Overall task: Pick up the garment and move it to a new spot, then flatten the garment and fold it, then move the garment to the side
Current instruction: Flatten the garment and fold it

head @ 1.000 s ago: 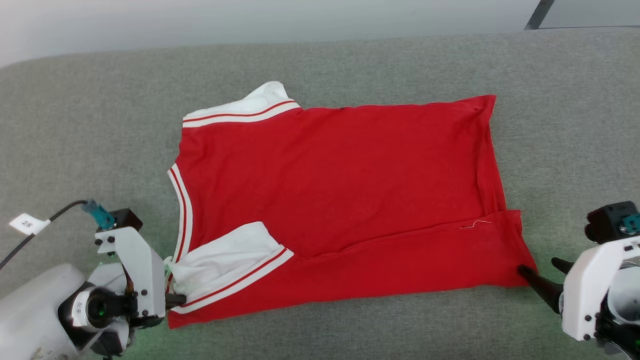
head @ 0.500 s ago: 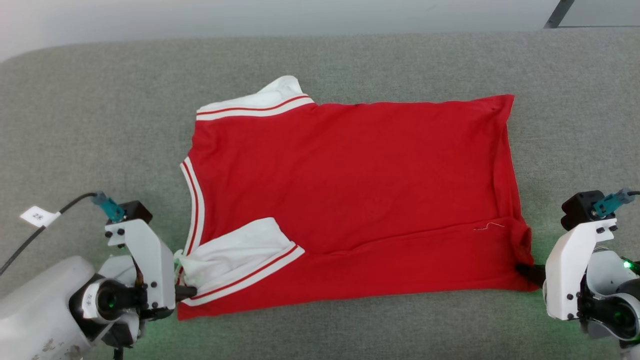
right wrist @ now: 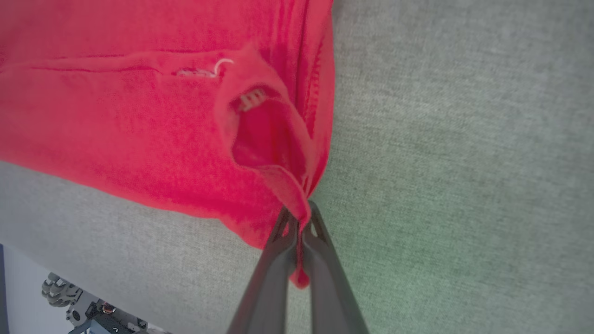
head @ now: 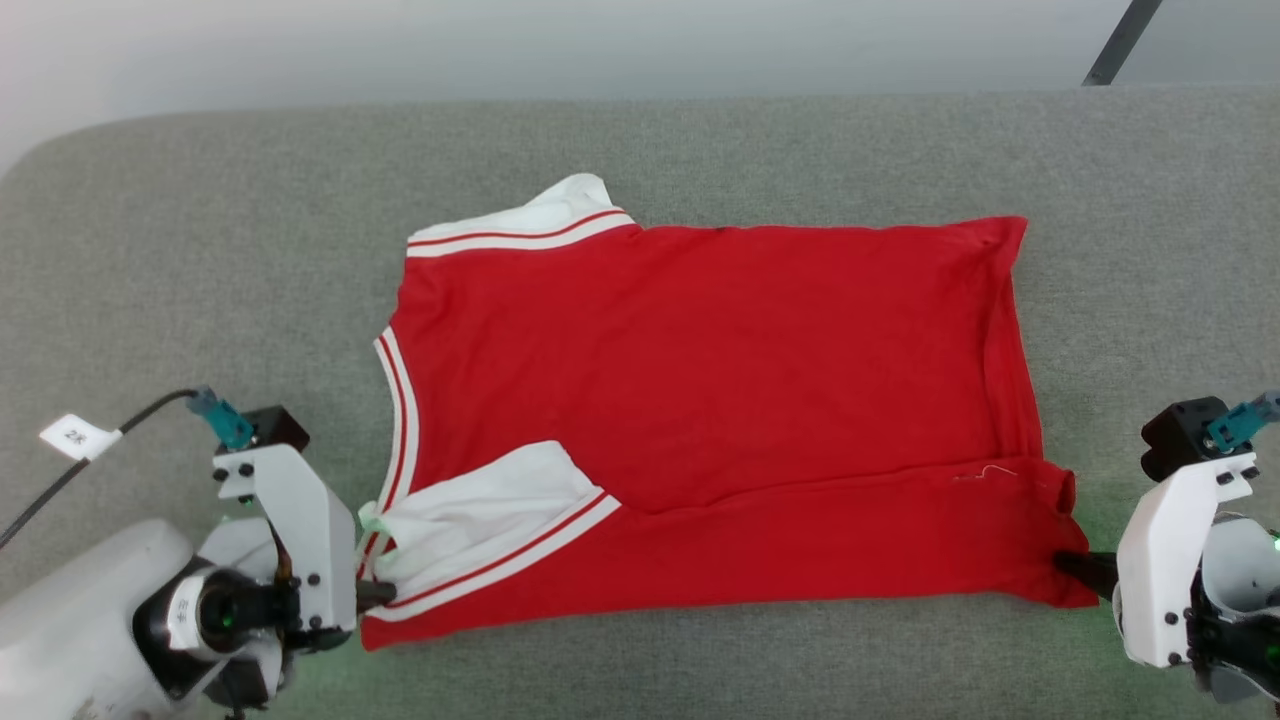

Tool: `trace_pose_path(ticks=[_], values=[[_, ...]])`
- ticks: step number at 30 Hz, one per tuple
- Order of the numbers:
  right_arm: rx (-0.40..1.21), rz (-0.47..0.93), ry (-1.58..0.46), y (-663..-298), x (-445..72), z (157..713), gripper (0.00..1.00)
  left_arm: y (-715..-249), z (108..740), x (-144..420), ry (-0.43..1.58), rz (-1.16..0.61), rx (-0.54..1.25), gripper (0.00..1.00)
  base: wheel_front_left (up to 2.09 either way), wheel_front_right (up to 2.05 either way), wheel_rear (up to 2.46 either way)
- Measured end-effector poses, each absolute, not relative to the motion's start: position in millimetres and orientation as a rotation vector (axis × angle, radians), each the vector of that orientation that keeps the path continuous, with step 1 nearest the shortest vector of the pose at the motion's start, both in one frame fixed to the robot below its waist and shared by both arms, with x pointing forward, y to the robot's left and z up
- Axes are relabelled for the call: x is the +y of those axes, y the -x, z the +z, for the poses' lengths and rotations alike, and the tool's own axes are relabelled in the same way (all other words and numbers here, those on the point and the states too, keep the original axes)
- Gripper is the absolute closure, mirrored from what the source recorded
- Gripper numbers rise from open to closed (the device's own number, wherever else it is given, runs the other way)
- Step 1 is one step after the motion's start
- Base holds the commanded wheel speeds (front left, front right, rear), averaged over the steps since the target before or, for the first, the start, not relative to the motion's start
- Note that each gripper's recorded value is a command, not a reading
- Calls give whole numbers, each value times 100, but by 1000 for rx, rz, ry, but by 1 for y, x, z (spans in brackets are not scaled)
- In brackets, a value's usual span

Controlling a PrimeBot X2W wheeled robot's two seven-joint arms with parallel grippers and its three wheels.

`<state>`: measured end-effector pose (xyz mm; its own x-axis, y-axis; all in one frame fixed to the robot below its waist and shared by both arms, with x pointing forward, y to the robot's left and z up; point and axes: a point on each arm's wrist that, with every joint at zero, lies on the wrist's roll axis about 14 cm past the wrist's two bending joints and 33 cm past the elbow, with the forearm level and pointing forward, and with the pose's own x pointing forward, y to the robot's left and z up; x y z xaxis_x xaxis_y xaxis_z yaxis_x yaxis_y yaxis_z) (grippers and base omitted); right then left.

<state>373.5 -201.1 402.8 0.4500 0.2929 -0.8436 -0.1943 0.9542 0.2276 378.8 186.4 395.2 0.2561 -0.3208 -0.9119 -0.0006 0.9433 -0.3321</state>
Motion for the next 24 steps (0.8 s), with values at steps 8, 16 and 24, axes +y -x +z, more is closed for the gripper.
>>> trace_pose_path(ticks=[8,16,24], values=[[1088,310,-74,-354,-205,411,100,-356,405,185,253,-233,1327,100,0,0,0],[1145,287,-76,-329,-213,407,100,-327,401,182,250,-238,1377,100,0,0,0],[1138,275,-84,-326,-211,405,100,-322,392,180,248,-240,1376,71,0,0,0]])
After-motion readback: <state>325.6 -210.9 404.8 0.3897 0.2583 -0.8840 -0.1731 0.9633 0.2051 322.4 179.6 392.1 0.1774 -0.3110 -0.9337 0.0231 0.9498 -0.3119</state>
